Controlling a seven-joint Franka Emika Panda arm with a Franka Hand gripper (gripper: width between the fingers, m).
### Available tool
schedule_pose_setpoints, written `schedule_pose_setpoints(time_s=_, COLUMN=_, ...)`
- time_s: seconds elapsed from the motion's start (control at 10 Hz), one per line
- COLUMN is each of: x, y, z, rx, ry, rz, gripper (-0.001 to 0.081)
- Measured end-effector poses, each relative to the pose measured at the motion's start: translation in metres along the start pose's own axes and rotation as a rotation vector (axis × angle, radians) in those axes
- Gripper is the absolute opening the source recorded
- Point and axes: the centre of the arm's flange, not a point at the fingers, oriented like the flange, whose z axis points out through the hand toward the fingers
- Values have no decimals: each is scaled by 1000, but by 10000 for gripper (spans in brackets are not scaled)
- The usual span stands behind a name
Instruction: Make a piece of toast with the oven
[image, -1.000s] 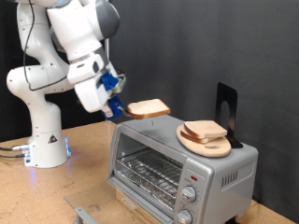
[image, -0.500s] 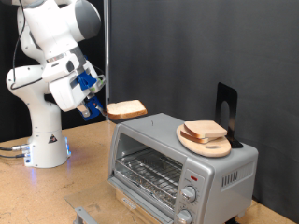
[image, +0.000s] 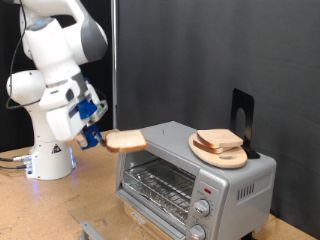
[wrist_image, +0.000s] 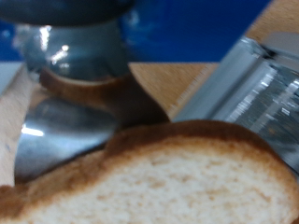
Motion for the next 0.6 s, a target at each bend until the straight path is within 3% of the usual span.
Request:
schedule_pose_setpoints(time_s=0.3, x=1, y=28, z=35, rx=-36, ry=-14, rz=-11, gripper=384)
schedule_pose_setpoints(time_s=0.6, x=0, y=46, z=54, rx=-37, ry=-15, rz=-22, gripper=384)
